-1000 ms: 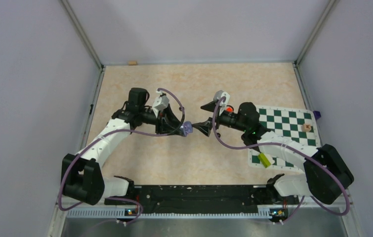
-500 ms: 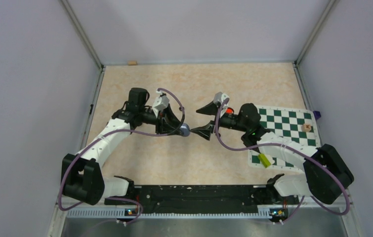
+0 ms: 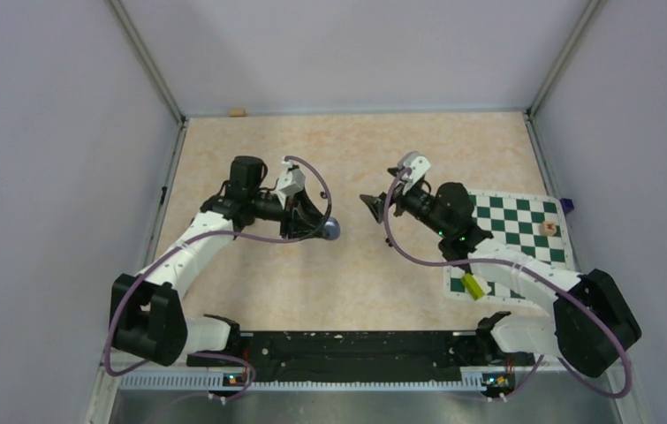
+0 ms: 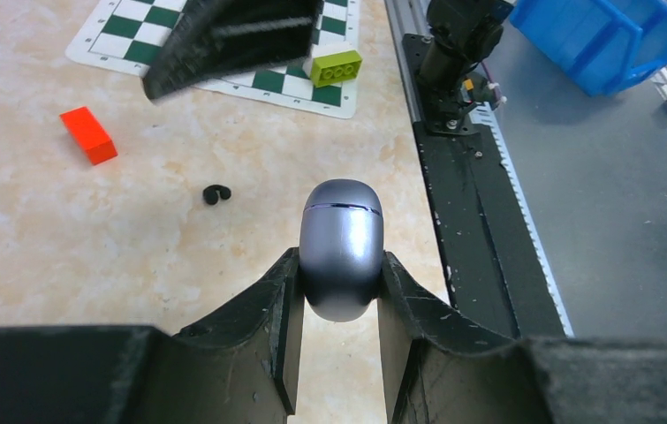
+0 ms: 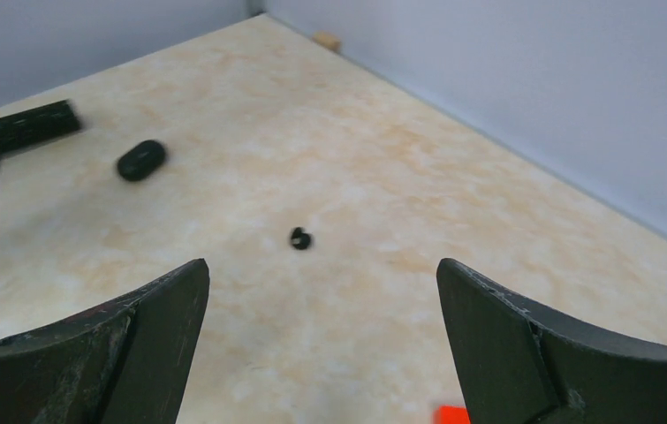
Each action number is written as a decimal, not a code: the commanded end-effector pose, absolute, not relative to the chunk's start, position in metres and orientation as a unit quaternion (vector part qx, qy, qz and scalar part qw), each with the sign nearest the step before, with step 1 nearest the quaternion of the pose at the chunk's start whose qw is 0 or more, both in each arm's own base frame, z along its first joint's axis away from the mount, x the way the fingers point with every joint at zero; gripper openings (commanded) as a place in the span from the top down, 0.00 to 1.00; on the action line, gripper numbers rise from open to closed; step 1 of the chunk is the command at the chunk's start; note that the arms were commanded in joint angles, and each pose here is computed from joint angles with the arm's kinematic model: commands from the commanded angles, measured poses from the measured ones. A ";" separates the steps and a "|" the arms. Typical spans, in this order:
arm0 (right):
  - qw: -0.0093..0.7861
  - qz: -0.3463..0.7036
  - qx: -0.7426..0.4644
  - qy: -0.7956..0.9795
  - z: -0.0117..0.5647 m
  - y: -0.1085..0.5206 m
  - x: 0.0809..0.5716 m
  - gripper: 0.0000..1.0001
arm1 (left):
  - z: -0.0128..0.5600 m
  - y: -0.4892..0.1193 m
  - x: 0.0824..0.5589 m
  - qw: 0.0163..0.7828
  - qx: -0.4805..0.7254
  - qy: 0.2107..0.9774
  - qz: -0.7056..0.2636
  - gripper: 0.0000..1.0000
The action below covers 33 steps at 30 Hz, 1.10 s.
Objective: Insert the wireless bluetooth earbuds into the charging case
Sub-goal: Place the charging case with the earbuds at the center of the board.
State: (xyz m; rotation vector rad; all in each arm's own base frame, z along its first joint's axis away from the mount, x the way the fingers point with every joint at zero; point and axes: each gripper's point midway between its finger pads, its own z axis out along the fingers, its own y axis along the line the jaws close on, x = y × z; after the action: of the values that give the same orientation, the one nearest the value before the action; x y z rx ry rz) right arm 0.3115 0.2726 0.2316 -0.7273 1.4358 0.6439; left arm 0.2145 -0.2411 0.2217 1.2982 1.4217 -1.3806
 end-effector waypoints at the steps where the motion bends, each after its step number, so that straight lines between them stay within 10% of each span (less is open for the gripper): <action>1: 0.731 0.154 -0.209 0.631 0.278 0.212 0.356 0.01 | 0.217 -0.244 0.233 0.394 0.499 0.576 -0.514 1.00; 33: 0.755 0.069 -0.108 0.643 0.286 0.139 0.380 0.01 | 0.147 -0.298 0.427 0.264 0.192 0.813 -0.482 1.00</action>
State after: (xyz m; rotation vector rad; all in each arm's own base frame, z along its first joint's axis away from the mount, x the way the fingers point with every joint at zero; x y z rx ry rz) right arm 0.3794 0.1459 0.2598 -0.2785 1.4745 0.1421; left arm 0.3980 -0.2821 0.1344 0.7233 2.1869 -1.2581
